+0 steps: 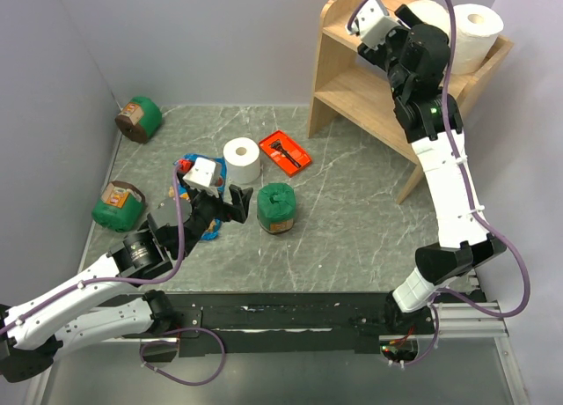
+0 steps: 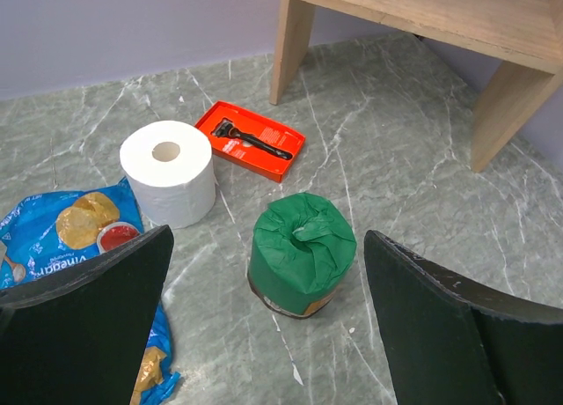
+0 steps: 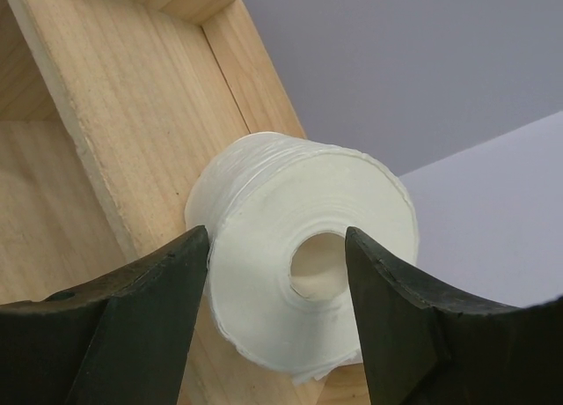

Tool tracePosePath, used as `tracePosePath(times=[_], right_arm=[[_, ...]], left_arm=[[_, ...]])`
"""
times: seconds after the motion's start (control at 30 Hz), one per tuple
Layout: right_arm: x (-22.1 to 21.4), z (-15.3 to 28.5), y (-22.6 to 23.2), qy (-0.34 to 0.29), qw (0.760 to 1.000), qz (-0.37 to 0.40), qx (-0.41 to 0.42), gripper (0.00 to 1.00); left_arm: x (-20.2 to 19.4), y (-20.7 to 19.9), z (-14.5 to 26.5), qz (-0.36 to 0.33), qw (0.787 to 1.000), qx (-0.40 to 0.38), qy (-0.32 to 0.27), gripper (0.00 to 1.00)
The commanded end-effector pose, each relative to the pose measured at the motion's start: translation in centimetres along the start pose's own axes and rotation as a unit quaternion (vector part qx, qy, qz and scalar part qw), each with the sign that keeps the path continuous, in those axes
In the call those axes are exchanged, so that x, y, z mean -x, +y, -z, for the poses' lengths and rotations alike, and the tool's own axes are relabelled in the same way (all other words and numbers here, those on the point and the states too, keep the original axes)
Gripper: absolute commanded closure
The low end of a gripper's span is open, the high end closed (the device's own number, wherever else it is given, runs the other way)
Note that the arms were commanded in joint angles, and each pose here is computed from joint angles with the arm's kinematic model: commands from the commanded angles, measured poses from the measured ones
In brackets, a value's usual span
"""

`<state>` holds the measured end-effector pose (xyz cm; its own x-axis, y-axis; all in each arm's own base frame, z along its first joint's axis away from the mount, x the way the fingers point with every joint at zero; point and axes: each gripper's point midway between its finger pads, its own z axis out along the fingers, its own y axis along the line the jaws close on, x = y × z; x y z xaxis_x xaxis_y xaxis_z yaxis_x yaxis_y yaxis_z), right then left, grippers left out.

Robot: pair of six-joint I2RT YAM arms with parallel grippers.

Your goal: Place and organize the paper towels onto the shelf

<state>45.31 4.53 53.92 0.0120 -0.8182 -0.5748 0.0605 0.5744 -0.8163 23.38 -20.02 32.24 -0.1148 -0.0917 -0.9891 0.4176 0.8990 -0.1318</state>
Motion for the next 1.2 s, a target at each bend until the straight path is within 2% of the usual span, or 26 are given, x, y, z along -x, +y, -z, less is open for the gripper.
tracePosePath(times=[0.0, 0.47, 0.67, 0.8, 0.87, 0.93, 0.97, 1.0, 1.07, 1.1, 1.13, 1.17], right_arm=[[0.1, 0.6, -3.5, -0.014, 0.999, -0.019, -0.047, 0.30], [1.4, 0.3, -4.4, -0.046, 0.996, -0.063, -0.044, 0.29], [2.1, 1.7, -4.3, -0.053, 0.993, -0.098, -0.031, 0.28], [3.2, 4.5, -3.5, -0.049, 0.989, -0.140, -0.026, 0.28], [2.9, 5.3, -1.3, -0.027, 0.985, -0.170, -0.014, 0.29], [4.3, 8.0, 0.7, -0.038, 0.975, -0.219, 0.012, 0.29], [3.6, 8.2, 3.6, -0.020, 0.973, -0.225, 0.039, 0.28], [4.7, 10.5, 4.4, -0.034, 0.959, -0.275, 0.053, 0.29], [3.7, 11.7, 9.2, -0.012, 0.945, -0.312, 0.099, 0.29], [4.2, 13.5, 10.1, -0.022, 0.916, -0.379, 0.126, 0.30], [2.9, 13.9, 13.8, 0.002, 0.906, -0.392, 0.161, 0.30], [2.5, 14.5, 15.3, 0.009, 0.891, -0.417, 0.177, 0.31]], left_arm=[[1.2, 0.2, 0.1, 0.003, 1.000, 0.006, -0.020, 0.04], [1.2, 0.5, 0.1, -0.001, 1.000, 0.015, -0.020, 0.04], [1.2, 0.4, 0.0, 0.000, 1.000, 0.013, -0.020, 0.04], [1.3, 0.3, 0.0, 0.004, 1.000, 0.011, -0.020, 0.04], [1.2, 0.3, 0.0, 0.004, 1.000, 0.011, -0.019, 0.04], [1.1, 0.4, 0.0, 0.006, 1.000, 0.015, -0.019, 0.04], [1.0, 0.5, -0.1, 0.007, 1.000, 0.017, -0.017, 0.04], [0.8, 0.5, -0.3, 0.007, 1.000, 0.023, -0.015, 0.04], [0.7, 0.6, -0.4, 0.007, 1.000, 0.028, -0.011, 0.04], [0.7, 0.8, -0.5, 0.009, 0.999, 0.037, -0.008, 0.03], [0.7, 1.0, -0.5, 0.010, 0.999, 0.041, -0.009, 0.03], [0.8, 1.1, -0.4, 0.011, 0.999, 0.044, -0.010, 0.03]])
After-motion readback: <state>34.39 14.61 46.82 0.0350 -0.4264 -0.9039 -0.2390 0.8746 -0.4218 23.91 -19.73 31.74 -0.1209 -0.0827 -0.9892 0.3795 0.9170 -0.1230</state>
